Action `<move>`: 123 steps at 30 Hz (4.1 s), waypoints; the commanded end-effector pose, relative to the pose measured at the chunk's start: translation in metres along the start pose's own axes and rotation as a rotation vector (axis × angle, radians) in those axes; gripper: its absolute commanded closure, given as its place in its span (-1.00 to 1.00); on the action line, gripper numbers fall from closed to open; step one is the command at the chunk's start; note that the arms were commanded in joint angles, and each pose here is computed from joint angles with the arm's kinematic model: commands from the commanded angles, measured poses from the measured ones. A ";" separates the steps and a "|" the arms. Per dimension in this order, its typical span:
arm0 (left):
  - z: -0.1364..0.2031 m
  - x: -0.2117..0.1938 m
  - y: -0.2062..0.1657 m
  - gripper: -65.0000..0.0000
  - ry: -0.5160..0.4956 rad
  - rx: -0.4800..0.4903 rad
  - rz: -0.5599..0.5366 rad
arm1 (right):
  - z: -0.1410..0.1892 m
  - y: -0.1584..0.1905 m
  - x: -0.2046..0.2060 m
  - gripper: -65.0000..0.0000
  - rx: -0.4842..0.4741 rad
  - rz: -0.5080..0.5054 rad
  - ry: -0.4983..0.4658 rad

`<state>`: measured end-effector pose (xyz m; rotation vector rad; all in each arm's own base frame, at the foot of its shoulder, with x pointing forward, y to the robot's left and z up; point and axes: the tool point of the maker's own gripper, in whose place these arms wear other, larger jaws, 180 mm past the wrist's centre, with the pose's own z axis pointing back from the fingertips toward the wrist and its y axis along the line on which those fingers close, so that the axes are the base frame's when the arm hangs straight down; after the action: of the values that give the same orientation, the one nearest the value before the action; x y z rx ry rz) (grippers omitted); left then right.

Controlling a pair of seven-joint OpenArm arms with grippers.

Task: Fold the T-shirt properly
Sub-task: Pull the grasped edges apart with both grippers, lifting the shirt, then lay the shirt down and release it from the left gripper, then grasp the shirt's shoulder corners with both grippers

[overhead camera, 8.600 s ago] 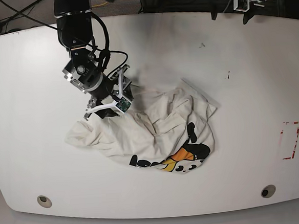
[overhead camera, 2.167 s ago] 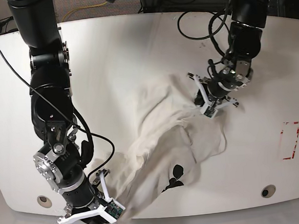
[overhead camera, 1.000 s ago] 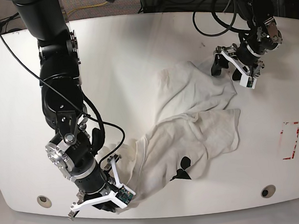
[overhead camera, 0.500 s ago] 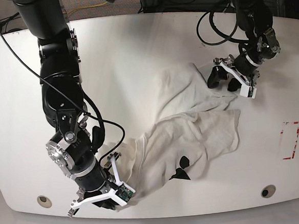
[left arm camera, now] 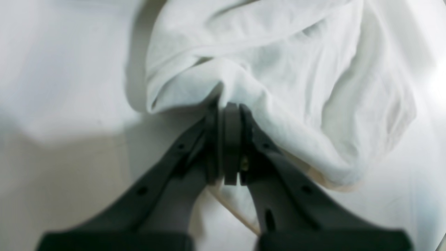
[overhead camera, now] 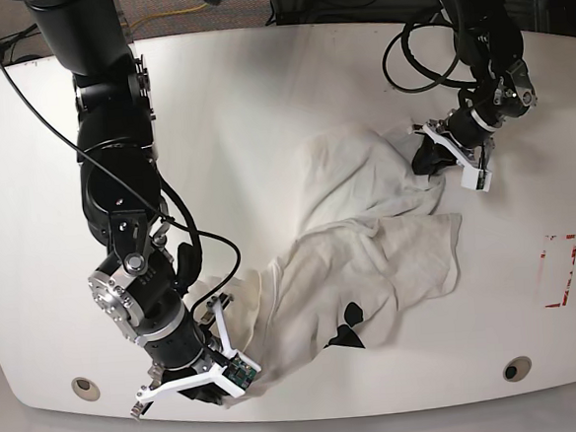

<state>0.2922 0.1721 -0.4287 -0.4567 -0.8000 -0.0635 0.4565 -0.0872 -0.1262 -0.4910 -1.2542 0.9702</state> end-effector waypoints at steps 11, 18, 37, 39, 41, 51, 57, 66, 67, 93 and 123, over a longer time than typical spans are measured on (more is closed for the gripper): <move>0.059 0.085 0.063 1.00 -0.086 0.229 -0.190 | 0.002 -0.058 0.000 1.00 -0.122 -0.059 -0.011; 0.091 0.153 0.071 1.00 -0.170 0.317 -0.304 | -0.002 -0.076 0.008 1.00 -0.144 -0.057 -0.018; 0.194 0.336 0.050 1.00 -0.441 0.593 -0.532 | -0.016 -0.184 0.055 1.00 -0.243 -0.077 -0.048; 0.204 0.352 0.045 1.00 -0.486 0.601 -0.540 | -0.013 -0.193 0.060 1.00 -0.257 -0.077 -0.050; 0.211 0.360 0.043 1.00 -0.509 0.610 -0.546 | -0.008 -0.201 0.064 1.00 -0.276 -0.073 -0.053; 0.206 0.349 0.032 1.00 -0.389 0.642 -0.716 | 0.015 -0.192 0.021 1.00 -0.330 -0.123 0.036; 0.180 0.292 0.044 1.00 -0.237 0.615 -0.725 | 0.008 -0.130 -0.054 1.00 -0.237 -0.214 0.181; 0.158 0.183 0.063 1.00 0.037 0.564 -0.712 | 0.023 -0.027 -0.145 1.00 -0.106 -0.386 0.358; 0.156 0.171 0.065 1.00 0.068 0.556 -0.707 | 0.028 -0.018 -0.158 1.00 -0.097 -0.413 0.391; 0.069 0.066 0.024 -0.43 0.013 0.308 -0.293 | 0.070 0.078 -0.238 1.00 0.026 -0.606 0.657; -0.016 0.059 0.040 1.00 0.036 0.159 -0.131 | 0.088 0.084 -0.265 0.88 0.027 -0.895 0.651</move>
<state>0.3528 0.1995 -0.4139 -0.2825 -0.7919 -0.1161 0.3387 -0.2683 -0.3286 -0.1559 -0.6842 0.0577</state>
